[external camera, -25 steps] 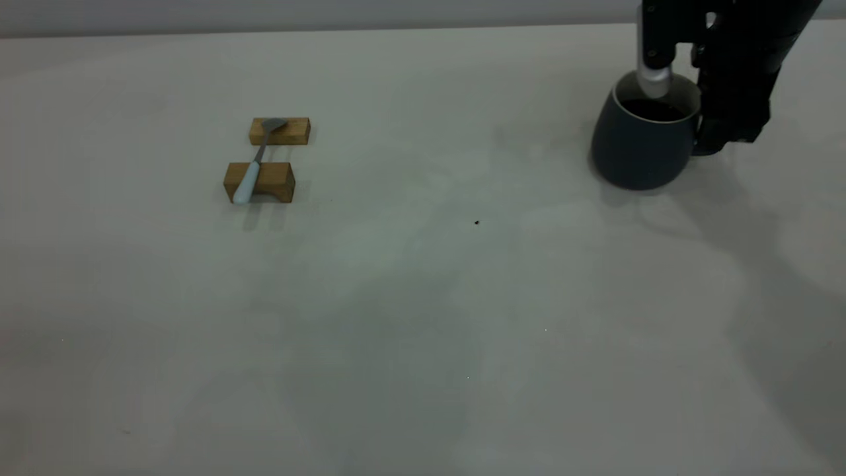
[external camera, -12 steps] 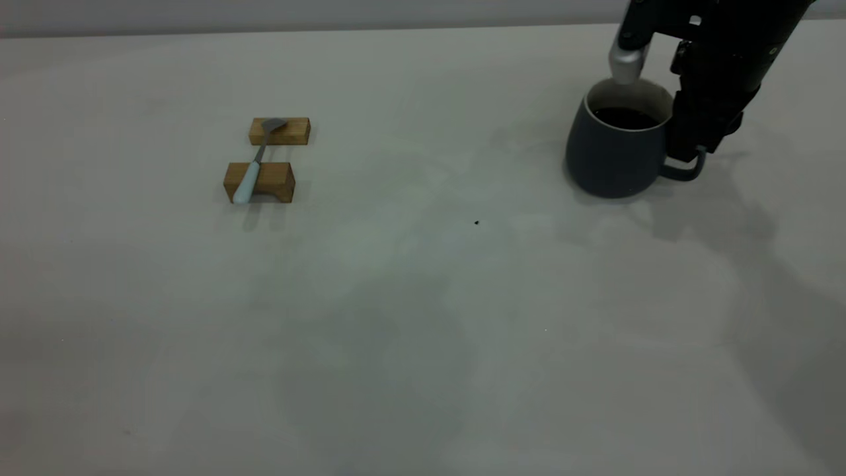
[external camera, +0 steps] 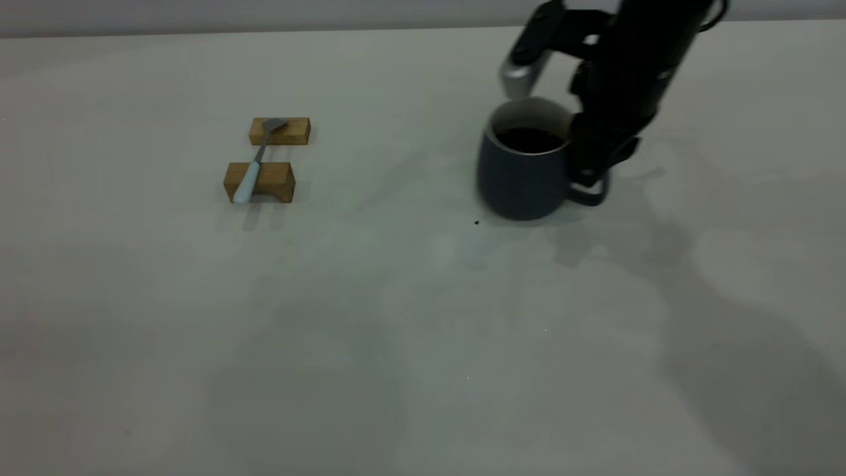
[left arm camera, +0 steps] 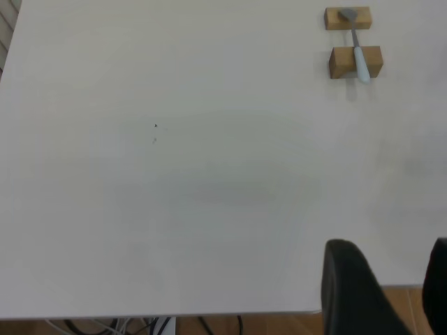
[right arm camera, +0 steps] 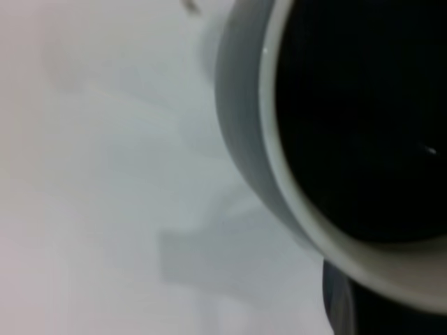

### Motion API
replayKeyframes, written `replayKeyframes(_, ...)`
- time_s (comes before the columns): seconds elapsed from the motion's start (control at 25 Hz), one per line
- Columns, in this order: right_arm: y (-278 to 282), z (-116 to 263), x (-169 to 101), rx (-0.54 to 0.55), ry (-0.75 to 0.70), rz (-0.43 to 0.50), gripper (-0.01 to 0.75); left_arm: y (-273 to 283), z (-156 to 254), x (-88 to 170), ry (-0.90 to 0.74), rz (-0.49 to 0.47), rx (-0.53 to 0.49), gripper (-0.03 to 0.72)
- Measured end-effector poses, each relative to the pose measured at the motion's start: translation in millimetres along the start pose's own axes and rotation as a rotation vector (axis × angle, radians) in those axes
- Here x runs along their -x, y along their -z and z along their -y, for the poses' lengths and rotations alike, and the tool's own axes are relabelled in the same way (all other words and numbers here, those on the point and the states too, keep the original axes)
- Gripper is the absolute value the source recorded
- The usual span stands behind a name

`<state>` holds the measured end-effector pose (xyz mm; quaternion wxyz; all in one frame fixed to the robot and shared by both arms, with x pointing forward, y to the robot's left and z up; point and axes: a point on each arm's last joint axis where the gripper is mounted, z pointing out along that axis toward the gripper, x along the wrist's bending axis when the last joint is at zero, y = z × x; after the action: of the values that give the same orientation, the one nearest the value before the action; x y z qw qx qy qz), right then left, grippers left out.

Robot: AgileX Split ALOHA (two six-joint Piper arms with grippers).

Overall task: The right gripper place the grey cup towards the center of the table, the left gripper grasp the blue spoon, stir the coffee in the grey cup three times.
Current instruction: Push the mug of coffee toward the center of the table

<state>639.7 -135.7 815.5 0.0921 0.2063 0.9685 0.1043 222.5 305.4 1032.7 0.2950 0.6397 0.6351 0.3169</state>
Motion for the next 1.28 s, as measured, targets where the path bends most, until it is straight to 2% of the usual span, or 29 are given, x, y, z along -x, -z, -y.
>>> replayKeyframes(0.32,-2.6,-26.6,-27.1,0.033,0.017,0.000,0.169,0.0,0.0,0.0,0.000,0.000,0.000,0.329)
replayKeyframes(0.68,-3.2,-28.0,-28.4,0.045,-0.009,-0.006,0.171,0.0,0.0,0.0,0.000,0.000,0.000,0.329)
replayKeyframes(0.8,-3.2,-28.2,-28.5,0.047,-0.013,-0.006,0.194,0.0,0.0,0.0,0.000,0.000,0.000,0.329)
replayKeyframes(1.12,-3.1,-29.5,-28.7,0.061,-0.041,-0.010,0.374,0.0,0.0,0.0,0.000,0.000,0.000,0.329)
replayKeyframes(1.2,0.6,-30.9,-28.6,0.066,-0.051,-0.015,0.435,0.0,0.0,0.0,0.000,0.000,0.000,0.329)
replayKeyframes(1.28,14.2,-34.5,-27.8,0.072,-0.057,-0.024,0.527,0.0,0.0,0.0,0.000,0.000,0.000,0.329)
